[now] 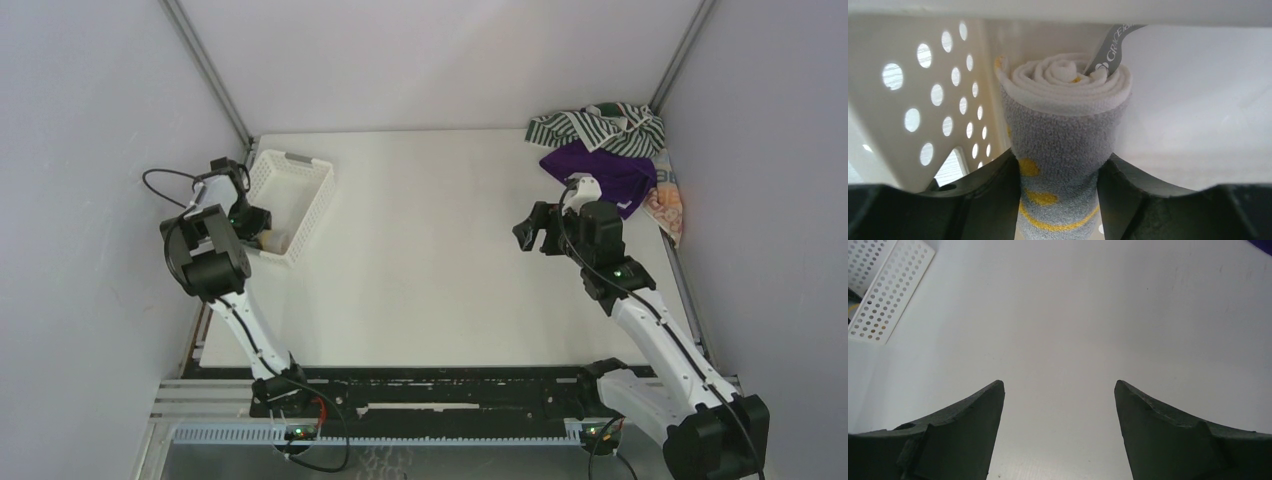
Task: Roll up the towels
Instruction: Place the towel in the bin, then move the towel to the center of the board.
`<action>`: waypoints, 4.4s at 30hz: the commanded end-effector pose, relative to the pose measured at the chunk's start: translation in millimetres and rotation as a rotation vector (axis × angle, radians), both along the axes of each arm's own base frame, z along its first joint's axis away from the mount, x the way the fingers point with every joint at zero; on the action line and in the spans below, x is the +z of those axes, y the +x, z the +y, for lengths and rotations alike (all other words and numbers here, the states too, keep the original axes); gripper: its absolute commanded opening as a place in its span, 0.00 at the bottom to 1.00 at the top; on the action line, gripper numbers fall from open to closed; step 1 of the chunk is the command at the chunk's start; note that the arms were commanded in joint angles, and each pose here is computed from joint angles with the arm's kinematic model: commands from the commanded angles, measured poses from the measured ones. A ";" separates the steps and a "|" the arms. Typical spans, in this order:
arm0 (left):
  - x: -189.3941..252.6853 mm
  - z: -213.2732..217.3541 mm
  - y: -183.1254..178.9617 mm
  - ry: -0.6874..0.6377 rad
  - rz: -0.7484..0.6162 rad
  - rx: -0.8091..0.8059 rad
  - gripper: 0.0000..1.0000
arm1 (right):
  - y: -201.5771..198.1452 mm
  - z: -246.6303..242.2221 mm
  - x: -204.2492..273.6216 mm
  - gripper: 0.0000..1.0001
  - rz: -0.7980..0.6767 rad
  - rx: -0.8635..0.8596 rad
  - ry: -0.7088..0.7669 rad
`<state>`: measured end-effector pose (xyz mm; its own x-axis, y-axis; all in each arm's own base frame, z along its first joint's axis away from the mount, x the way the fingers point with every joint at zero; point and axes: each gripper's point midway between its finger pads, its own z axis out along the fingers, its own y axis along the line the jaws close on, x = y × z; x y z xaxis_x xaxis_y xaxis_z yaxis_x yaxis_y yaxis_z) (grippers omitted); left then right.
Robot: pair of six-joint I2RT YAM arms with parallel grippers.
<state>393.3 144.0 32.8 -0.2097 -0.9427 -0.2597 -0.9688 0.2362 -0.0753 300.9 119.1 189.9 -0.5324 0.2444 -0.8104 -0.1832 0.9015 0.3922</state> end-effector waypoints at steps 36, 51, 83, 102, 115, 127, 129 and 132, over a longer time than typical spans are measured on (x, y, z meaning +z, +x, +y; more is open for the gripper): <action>97.1 1.6 -41.0 0.102 -0.070 -0.019 0.79 | -8.4 0.3 33.2 0.83 -0.156 -0.013 -0.048; 202.8 -93.7 -44.2 0.196 -0.574 -0.537 0.86 | 8.1 -22.8 50.7 0.92 -0.098 -0.086 -0.017; 198.7 -150.7 -85.2 0.422 -0.650 -1.021 1.00 | 214.6 -256.2 -87.3 0.66 0.289 -0.796 0.399; 192.7 -155.2 -83.8 0.403 -0.666 -1.051 1.00 | 251.1 -222.1 -127.7 0.00 0.397 -0.664 0.544; 208.5 -212.4 -101.8 0.314 -0.804 -1.222 0.97 | 96.6 13.6 -86.5 0.00 0.507 -0.195 0.340; 185.5 -279.9 -139.9 0.113 -0.796 -1.347 0.96 | -51.4 157.8 -66.4 0.00 0.562 0.335 0.011; 182.0 -290.4 -143.6 0.073 -0.811 -1.350 0.96 | -47.6 154.1 -45.5 0.00 0.504 0.352 -0.037; 178.0 -306.1 -144.1 0.013 -0.836 -1.350 0.96 | -20.7 150.8 17.6 0.00 0.307 0.348 -0.078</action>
